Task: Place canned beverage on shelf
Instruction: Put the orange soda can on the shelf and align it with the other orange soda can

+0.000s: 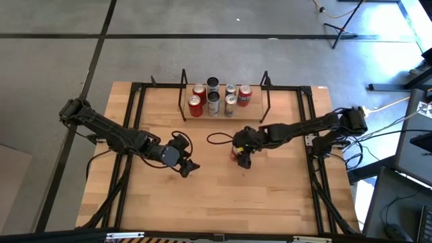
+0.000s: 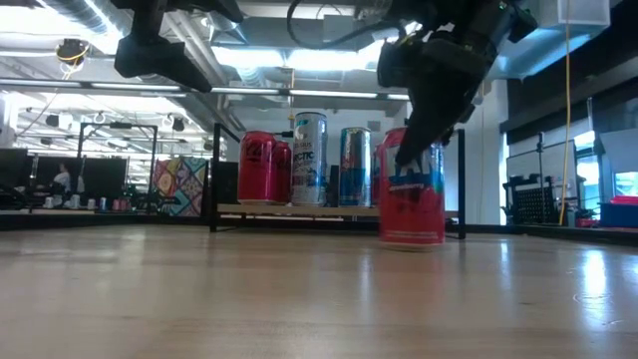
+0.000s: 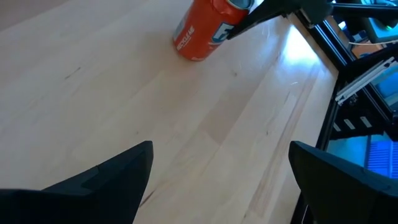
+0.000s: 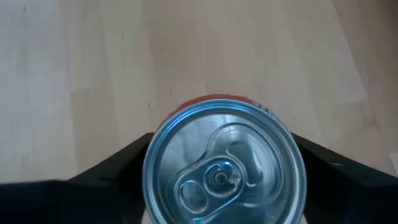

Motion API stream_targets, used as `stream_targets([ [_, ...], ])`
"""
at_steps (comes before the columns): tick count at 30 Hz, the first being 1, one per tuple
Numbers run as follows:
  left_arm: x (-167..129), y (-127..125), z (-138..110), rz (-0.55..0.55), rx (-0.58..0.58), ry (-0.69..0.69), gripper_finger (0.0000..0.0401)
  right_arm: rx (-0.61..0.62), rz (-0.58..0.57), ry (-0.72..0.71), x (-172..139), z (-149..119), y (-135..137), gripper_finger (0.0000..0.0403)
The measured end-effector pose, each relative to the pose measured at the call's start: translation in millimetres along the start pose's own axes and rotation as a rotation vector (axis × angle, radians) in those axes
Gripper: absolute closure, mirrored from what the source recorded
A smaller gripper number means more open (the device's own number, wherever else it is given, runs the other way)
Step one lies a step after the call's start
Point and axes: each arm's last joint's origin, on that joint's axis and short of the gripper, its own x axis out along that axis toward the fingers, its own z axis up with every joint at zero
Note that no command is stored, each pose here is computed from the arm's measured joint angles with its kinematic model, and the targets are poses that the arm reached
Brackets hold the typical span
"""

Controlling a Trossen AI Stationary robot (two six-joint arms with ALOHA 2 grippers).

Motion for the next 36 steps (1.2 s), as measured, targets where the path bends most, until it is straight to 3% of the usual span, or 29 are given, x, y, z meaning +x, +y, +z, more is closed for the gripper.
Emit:
stream_targets([
  [2,0.0,0.0,0.0,0.000,0.001,0.000,0.0036,-0.010,-0.001,0.004,-2.1,-0.5,-0.2,0.0129],
  [6,0.0,0.1,0.0,0.001,0.005,-0.001,0.0036,-0.037,-0.004,0.016,-15.9,-3.4,-1.5,0.0128],
  [11,0.0,-0.5,0.2,-0.005,0.003,-0.003,0.0036,-0.032,-0.016,-0.078,-52.0,1.1,-10.6,0.0128],
  [23,0.4,-0.2,1.4,-0.004,0.000,-0.007,0.0036,0.166,-0.203,-0.206,-107.4,24.1,-91.2,0.0128],
  [30,0.8,0.6,2.3,-0.001,-0.002,-0.007,0.0036,0.235,-0.261,-0.128,-89.5,28.7,-132.2,0.0128],
  [36,0.8,0.8,2.6,0.006,-0.001,-0.020,0.0036,0.253,-0.271,-0.109,-66.6,32.7,-148.9,0.0128],
])
